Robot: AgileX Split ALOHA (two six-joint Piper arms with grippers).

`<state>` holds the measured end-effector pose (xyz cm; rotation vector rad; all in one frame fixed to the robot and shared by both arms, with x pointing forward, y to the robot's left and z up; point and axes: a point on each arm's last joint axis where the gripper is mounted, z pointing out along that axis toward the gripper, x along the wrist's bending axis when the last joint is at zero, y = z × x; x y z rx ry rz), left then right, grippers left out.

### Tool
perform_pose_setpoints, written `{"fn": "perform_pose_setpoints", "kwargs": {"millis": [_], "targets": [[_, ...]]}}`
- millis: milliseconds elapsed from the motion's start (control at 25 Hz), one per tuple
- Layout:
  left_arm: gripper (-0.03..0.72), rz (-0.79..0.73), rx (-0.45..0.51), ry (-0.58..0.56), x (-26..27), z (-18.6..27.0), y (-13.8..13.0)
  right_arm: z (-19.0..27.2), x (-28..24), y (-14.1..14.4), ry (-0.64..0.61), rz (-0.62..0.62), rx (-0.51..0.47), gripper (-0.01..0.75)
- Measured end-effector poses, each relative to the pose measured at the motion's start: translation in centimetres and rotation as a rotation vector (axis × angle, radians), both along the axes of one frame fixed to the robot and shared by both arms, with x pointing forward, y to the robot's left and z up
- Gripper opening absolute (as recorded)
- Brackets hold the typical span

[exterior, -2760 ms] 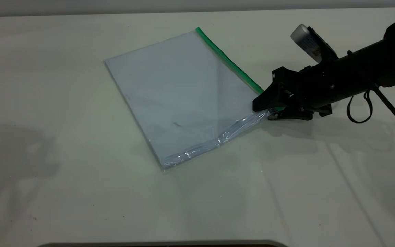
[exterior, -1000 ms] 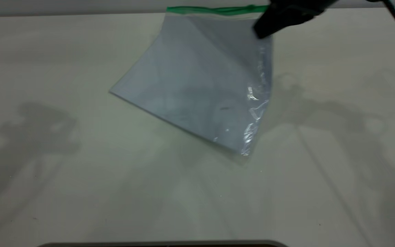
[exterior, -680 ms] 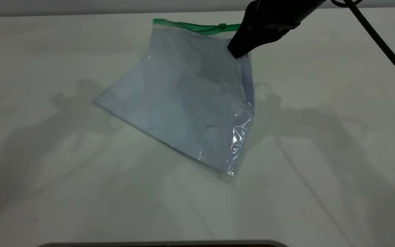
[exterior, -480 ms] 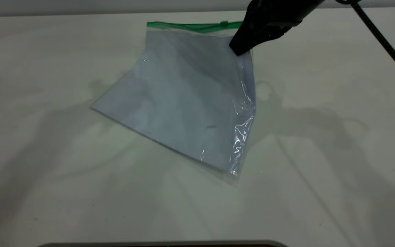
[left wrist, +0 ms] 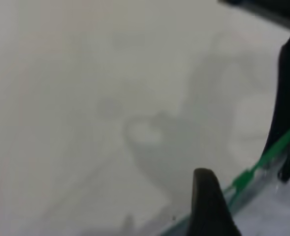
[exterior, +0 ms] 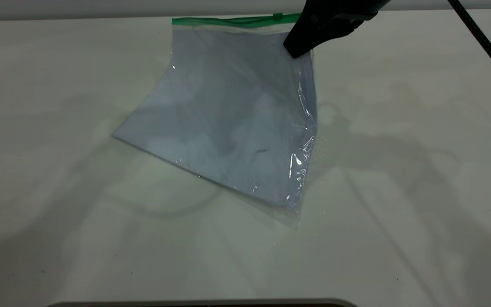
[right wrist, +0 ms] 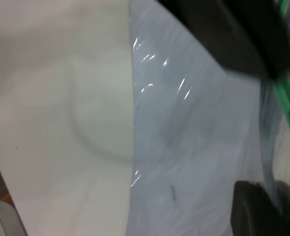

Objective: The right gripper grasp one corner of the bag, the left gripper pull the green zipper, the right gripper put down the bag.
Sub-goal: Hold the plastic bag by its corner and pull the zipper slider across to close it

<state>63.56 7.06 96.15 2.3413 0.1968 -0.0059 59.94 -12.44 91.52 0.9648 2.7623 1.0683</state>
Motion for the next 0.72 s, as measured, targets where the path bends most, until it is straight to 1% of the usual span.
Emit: {"fn": "perform_pose_setpoints", "kwargs": {"millis": [160, 360, 520, 720], "targets": [[0.523, -0.015, -0.034, 0.013, 0.1, -1.1, -0.6, 0.1, -0.1, 0.0, 0.007, 0.007, 0.005, 0.033], [0.517, -0.042, -0.030, 0.026, -0.1, -2.5, -1.4, 0.1, -0.1, 0.1, 0.010, 0.011, 0.007, 0.033], [0.513, -0.030, -0.052, 0.044, 0.0, -2.9, -1.6, 0.1, -0.2, 0.1, 0.012, 0.012, 0.008, 0.033], [0.467, -0.013, -0.054, 0.034, 0.1, -3.0, -1.6, 0.1, -0.2, 0.1, 0.012, 0.012, 0.008, 0.033]]}}
